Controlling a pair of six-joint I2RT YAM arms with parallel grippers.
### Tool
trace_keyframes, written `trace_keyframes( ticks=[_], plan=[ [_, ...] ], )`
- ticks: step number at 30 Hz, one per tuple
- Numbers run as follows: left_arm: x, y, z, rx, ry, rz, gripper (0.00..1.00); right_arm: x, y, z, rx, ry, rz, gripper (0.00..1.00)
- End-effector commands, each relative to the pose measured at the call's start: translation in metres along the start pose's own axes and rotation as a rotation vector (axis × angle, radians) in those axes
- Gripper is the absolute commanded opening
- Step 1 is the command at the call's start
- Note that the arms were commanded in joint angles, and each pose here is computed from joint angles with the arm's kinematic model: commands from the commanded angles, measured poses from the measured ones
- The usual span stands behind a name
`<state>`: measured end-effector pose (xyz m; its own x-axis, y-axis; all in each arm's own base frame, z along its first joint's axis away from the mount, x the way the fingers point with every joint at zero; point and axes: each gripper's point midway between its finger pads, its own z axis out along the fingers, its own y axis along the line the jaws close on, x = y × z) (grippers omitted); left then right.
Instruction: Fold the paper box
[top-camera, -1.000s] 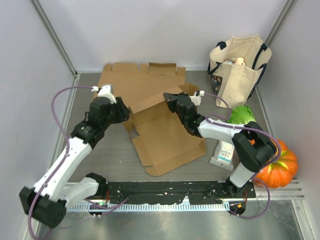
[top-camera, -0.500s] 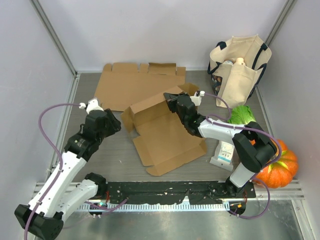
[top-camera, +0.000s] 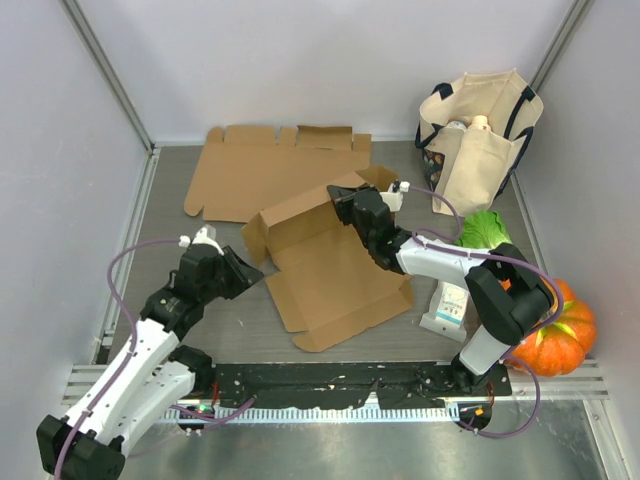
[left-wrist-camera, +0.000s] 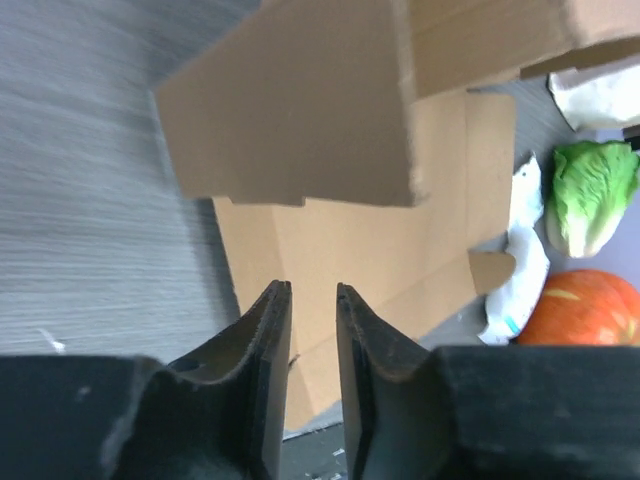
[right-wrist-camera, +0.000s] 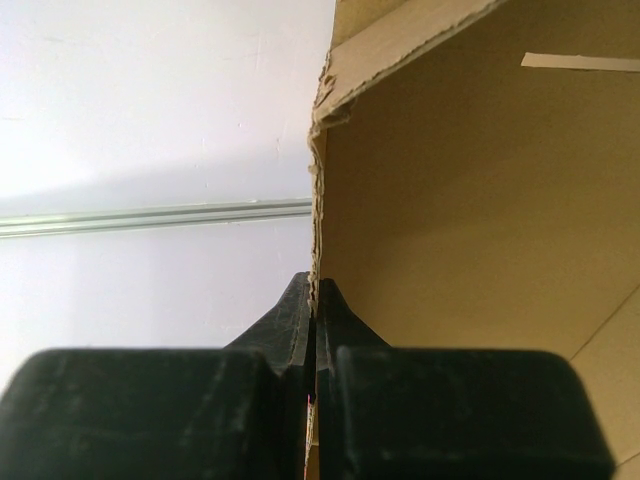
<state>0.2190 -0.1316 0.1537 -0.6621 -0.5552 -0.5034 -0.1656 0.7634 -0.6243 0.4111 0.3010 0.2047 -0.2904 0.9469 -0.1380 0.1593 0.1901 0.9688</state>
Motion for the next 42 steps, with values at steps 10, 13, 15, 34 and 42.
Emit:
trace_keyframes(
  ticks=[10,13,15,34,42],
  plan=[
    [0.007,0.003,0.035,0.061,-0.035,-0.144,0.35,0.001,0.019,-0.004,-0.028,0.007,0.009,0.01],
    [-0.004,-0.002,0.040,0.061,-0.063,-0.098,0.45,0.003,0.012,-0.004,-0.021,0.018,0.014,0.01],
    [-0.018,-0.002,0.043,0.038,-0.118,-0.050,0.45,0.004,0.009,-0.004,-0.017,0.023,0.016,0.01],
    [-0.037,-0.072,0.059,0.226,-0.030,0.102,0.40,0.009,0.012,-0.006,-0.016,0.023,0.013,0.01],
    [-0.014,-0.067,0.018,0.318,0.001,0.189,0.50,0.005,0.010,-0.008,-0.011,0.011,0.005,0.01]
  ],
)
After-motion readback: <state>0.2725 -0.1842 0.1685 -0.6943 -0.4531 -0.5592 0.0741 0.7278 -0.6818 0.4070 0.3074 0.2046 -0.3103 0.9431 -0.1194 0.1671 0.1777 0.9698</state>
